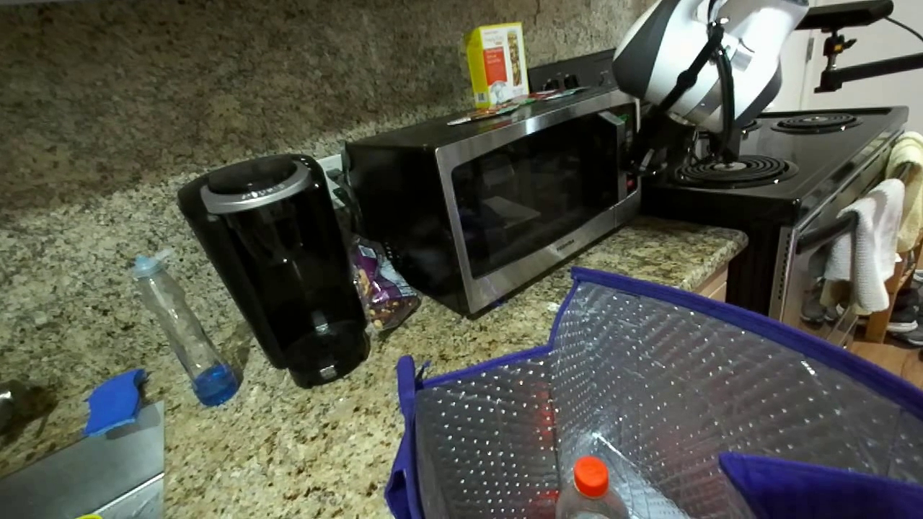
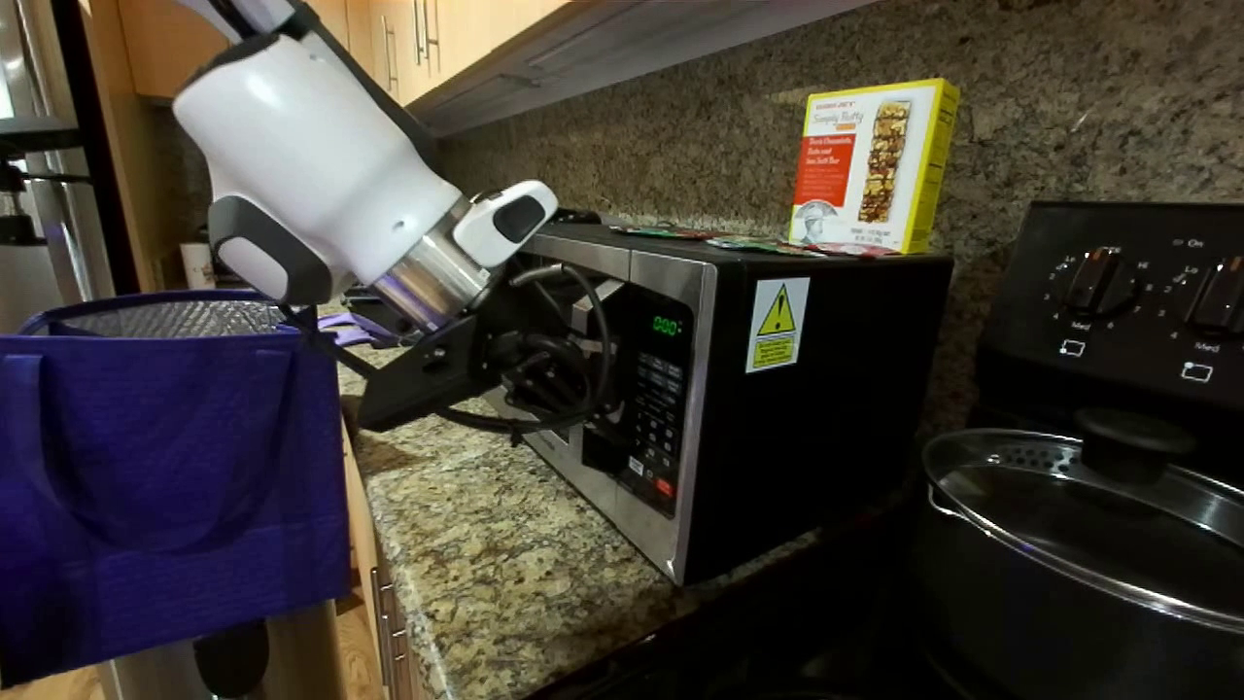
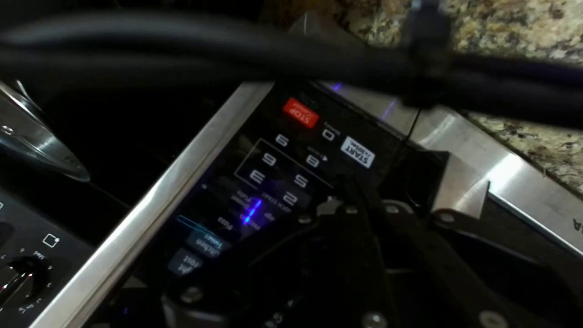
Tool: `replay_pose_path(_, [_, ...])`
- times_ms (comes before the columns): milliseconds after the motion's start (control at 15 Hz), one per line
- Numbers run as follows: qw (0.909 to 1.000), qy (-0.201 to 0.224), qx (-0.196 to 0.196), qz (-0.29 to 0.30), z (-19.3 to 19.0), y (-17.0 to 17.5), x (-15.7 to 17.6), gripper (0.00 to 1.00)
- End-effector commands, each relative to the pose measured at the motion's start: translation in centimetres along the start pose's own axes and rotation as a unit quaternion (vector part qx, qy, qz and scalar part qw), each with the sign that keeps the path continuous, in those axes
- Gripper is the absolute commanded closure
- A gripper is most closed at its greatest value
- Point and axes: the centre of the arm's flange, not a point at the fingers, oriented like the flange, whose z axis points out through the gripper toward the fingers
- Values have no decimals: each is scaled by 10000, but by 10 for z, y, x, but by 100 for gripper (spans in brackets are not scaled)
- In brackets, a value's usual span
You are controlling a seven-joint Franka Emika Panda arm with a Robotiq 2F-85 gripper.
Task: Push a button on the microwave
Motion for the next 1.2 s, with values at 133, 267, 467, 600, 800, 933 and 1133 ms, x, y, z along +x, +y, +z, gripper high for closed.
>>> replay_pose_path(133, [9984,-370,267,332,10,-15,-6,95])
replay_pose_path(267, [9946,-708,541,531,17,-26,-19,95])
replay_pose_path(467, [9866,-1159,839,785,29,-42,-46,95])
replay_pose_path(600, [9810,-1335,939,1046,35,-51,-60,95])
replay_pose_path(800, [9805,-1159,985,1245,-14,-43,-37,95])
replay_pose_path(933, [9775,-1211,1150,1291,-24,-46,-41,95])
replay_pose_path(1133, [9758,-1181,1428,1158,-44,-54,-39,95])
